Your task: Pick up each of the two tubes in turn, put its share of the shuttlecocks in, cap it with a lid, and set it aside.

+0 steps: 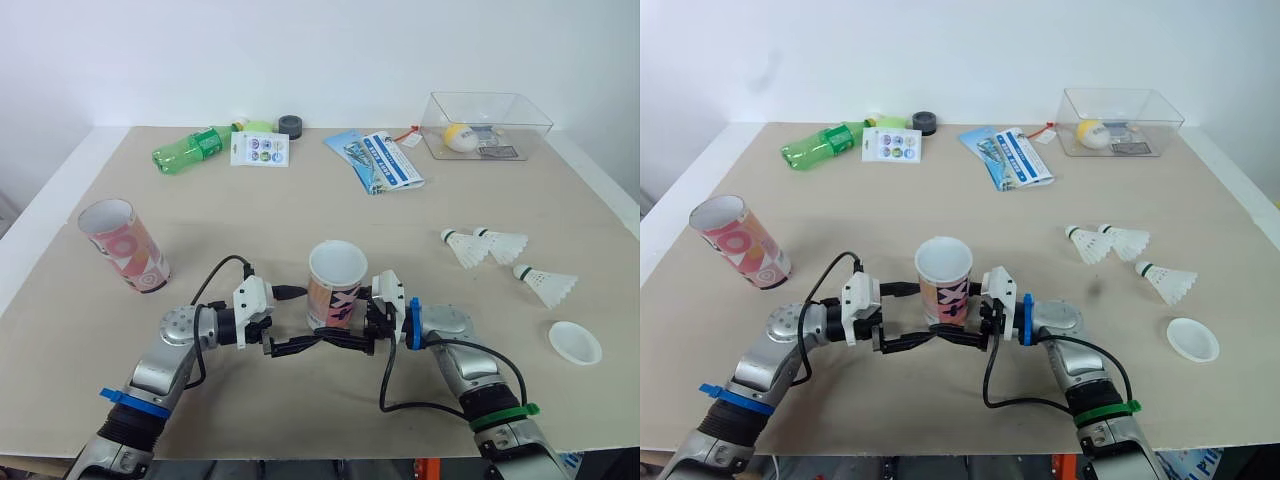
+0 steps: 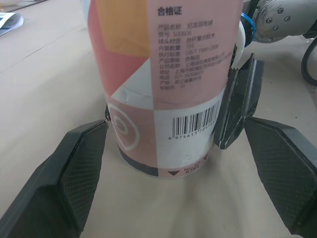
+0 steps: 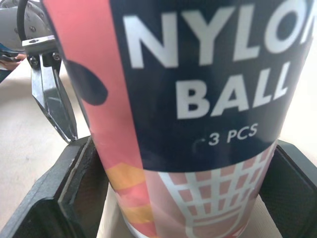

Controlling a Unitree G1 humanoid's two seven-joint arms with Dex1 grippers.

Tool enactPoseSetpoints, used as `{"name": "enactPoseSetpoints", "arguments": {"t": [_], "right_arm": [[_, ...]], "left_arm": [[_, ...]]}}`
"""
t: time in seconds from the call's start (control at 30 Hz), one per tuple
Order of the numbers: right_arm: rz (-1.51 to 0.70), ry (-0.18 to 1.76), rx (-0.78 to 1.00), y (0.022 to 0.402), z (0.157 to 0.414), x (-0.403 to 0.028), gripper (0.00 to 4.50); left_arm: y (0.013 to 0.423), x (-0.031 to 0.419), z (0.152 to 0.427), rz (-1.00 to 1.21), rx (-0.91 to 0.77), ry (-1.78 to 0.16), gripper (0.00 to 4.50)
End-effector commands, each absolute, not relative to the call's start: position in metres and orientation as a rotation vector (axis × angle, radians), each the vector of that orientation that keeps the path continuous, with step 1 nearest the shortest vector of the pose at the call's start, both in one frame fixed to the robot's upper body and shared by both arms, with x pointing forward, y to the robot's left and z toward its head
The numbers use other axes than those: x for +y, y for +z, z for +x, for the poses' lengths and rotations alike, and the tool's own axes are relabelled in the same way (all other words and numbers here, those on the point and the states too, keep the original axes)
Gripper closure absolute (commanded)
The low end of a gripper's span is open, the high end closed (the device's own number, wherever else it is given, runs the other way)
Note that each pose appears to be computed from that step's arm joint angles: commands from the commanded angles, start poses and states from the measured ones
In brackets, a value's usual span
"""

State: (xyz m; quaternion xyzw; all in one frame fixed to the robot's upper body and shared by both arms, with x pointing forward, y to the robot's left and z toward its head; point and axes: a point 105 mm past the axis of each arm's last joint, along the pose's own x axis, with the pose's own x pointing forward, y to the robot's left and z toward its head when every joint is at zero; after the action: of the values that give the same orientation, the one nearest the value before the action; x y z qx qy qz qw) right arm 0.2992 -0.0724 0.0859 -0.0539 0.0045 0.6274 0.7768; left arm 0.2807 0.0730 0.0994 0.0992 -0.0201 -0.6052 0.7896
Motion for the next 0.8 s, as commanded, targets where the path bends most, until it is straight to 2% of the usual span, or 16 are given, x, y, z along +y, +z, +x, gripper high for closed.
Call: {"name": "enactPoseSetpoints", "arguments": {"t": [0.03,0.8], "right_arm": [[-0.088,1.378,0.019,0.084,0.298,-0.064,0.02],[-0.137,1.407,0.020,0.082,0.304,-0.056,0.02]], "left_arm": [[0.104,0.074,0.280,0.227,-0.068,-1.300,0.00],[0.102,0.073,0.281,0.232,-0.056,-1.309,0.00]]}}
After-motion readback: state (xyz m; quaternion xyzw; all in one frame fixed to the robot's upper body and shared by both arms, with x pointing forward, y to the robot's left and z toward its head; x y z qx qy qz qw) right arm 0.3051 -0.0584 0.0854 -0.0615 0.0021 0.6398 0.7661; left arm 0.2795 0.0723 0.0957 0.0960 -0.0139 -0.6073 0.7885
